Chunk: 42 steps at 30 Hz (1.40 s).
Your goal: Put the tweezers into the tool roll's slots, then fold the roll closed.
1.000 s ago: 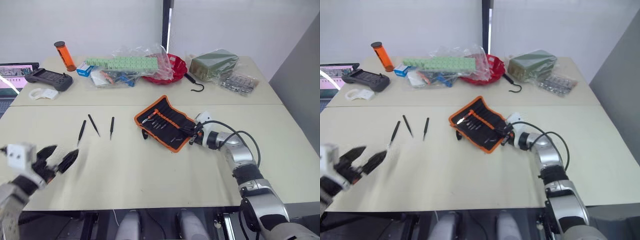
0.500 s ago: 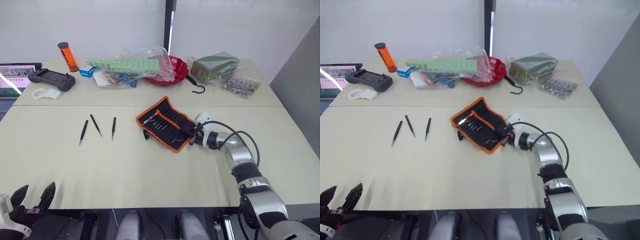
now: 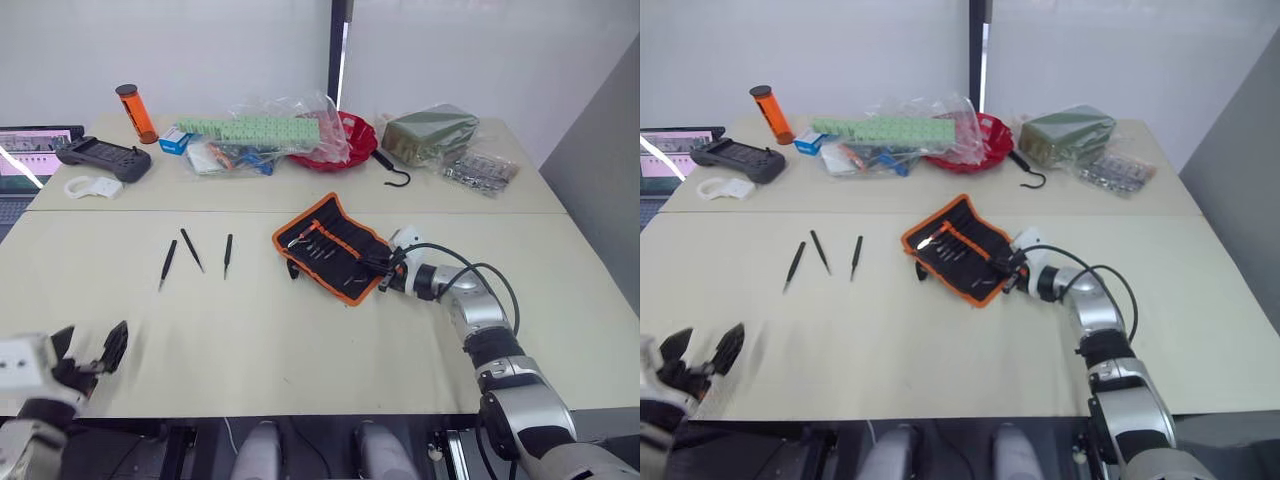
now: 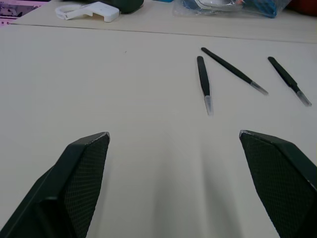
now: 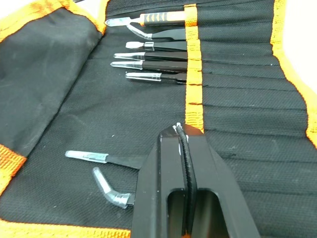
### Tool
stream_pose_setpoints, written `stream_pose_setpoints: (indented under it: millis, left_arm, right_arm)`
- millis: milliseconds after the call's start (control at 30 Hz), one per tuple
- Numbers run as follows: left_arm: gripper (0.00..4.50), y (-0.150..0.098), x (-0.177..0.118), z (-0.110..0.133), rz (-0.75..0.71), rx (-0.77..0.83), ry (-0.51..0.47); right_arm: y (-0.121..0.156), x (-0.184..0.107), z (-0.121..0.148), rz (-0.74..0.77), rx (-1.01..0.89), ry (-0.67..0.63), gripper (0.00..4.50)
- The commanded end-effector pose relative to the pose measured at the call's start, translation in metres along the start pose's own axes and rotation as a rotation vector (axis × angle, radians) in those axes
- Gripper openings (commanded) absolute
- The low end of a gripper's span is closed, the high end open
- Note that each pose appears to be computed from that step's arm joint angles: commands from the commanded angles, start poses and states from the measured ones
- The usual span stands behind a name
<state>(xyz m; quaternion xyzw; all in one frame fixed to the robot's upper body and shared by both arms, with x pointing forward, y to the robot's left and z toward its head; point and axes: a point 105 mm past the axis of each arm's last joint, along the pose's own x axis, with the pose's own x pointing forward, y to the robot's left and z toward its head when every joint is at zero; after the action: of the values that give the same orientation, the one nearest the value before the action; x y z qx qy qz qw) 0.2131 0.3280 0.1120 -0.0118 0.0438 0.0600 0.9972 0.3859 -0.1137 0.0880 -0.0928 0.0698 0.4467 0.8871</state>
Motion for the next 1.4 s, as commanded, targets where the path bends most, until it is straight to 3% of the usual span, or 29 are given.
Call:
stream_pose_setpoints:
  millis: [33,300,567,700,1033,1233,1400]
  left_arm:
    - [4.46,-0.009,0.022,0.008,-0.003,-0.007,0.026]
    - [4.46,-0.019,0.073,0.008,0.054,0.023,0.080]
    - [4.46,-0.047,0.107,-0.001,-0.014,-0.014,0.107]
    - [3.34,-0.053,0.111,-0.007,-0.028,-0.017,0.120]
    - [0.03,-0.053,0.114,-0.016,-0.008,-0.016,0.122]
    - [0.03,-0.046,0.112,-0.004,0.007,-0.014,0.070]
    - [0.03,-0.037,0.105,0.013,0.016,0.010,0.006]
  right_arm:
    - [0.002,-0.005,-0.004,-0.005,0.011,0.014,0.00]
    - [0.001,-0.011,-0.002,-0.034,0.013,0.013,0.00]
    - [0.001,-0.013,0.003,-0.055,0.014,0.004,0.00]
    - [0.001,-0.013,0.005,-0.062,0.014,0.000,0.00]
    - [0.004,-0.012,0.006,-0.061,0.016,-0.004,0.00]
    - [0.002,-0.011,0.011,-0.064,0.009,-0.011,0.00]
    - [-0.005,-0.016,0.030,-0.076,-0.016,-0.070,0.00]
